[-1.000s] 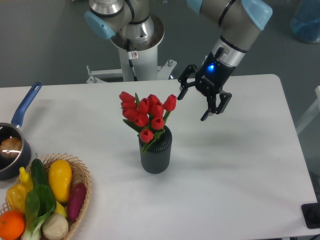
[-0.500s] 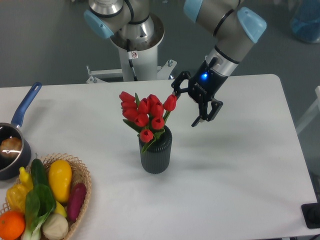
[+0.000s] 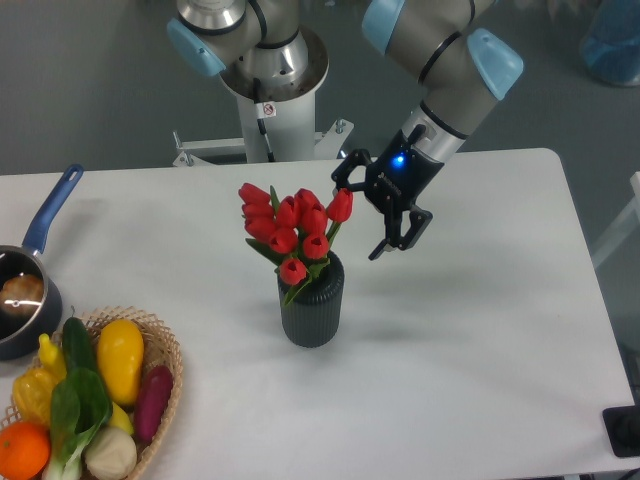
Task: Pick up the flowers from the vase
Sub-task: 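Lower the open gripper to the tulip stems just above the vase rim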
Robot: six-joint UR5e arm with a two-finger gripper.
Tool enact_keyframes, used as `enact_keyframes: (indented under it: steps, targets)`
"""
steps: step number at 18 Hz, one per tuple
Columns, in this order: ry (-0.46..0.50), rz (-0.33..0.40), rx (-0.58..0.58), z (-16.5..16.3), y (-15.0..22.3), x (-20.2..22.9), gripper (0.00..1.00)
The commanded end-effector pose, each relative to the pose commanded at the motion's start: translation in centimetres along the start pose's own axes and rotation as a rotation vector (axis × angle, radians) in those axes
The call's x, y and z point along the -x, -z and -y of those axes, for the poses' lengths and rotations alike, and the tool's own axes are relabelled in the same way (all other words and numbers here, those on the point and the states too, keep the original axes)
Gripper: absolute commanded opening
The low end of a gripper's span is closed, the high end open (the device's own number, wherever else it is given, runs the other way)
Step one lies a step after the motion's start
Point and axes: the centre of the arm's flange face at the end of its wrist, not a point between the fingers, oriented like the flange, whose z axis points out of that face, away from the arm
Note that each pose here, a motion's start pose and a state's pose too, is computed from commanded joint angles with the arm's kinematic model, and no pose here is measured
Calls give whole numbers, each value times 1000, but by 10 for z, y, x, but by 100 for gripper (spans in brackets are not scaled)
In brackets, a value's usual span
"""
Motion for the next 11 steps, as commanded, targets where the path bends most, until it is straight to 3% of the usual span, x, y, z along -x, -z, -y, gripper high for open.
enact_keyframes:
  steps: [11]
  targets:
    - [-12,-18,-20,9,-11,-5,100]
